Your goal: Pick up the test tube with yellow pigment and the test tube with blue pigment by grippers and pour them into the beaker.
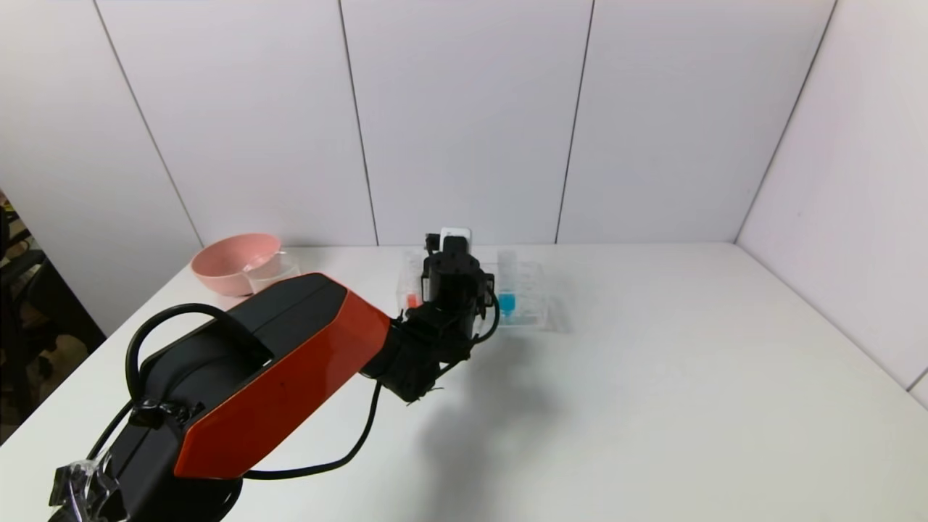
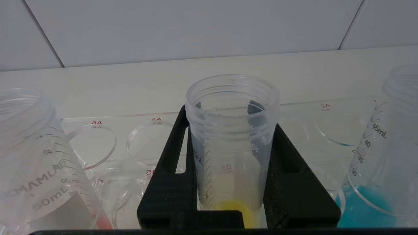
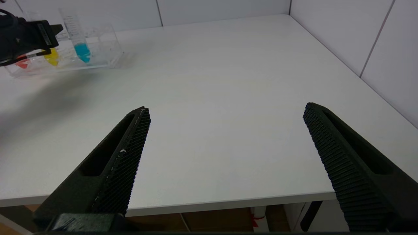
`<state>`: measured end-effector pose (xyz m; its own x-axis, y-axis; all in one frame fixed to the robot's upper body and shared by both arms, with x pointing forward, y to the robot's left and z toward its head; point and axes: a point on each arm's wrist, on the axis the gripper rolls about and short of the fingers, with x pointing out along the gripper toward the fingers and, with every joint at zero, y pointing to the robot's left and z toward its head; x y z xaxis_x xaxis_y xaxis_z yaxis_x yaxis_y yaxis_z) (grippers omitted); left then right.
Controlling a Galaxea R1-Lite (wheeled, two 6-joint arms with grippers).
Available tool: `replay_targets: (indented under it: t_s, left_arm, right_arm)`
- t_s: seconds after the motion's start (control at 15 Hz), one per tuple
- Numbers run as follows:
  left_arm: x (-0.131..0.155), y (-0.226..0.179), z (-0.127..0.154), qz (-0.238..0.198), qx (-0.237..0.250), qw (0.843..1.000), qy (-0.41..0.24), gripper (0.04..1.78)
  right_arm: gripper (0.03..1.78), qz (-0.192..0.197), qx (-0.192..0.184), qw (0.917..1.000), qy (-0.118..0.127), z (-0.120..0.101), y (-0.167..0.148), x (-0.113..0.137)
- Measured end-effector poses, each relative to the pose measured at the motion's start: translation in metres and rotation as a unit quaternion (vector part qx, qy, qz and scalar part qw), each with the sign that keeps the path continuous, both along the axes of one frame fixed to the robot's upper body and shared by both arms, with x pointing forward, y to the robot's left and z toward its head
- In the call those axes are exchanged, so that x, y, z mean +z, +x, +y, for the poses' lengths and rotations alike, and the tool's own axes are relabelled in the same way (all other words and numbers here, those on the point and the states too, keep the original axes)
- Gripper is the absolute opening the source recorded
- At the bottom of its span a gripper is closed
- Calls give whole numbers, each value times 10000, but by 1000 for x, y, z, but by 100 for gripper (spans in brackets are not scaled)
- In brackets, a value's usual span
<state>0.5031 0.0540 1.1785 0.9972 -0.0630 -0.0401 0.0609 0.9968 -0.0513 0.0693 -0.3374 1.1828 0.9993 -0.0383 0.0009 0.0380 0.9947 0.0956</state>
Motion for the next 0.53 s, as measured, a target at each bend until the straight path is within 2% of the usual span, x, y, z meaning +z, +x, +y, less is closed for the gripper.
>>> replay_targets:
  t_s: [0.53]
  left_arm:
    - [22,-6,2,9,-17,10000,9,55]
  right_arm:
    - [171,0,0,10000,-1,0,0,0]
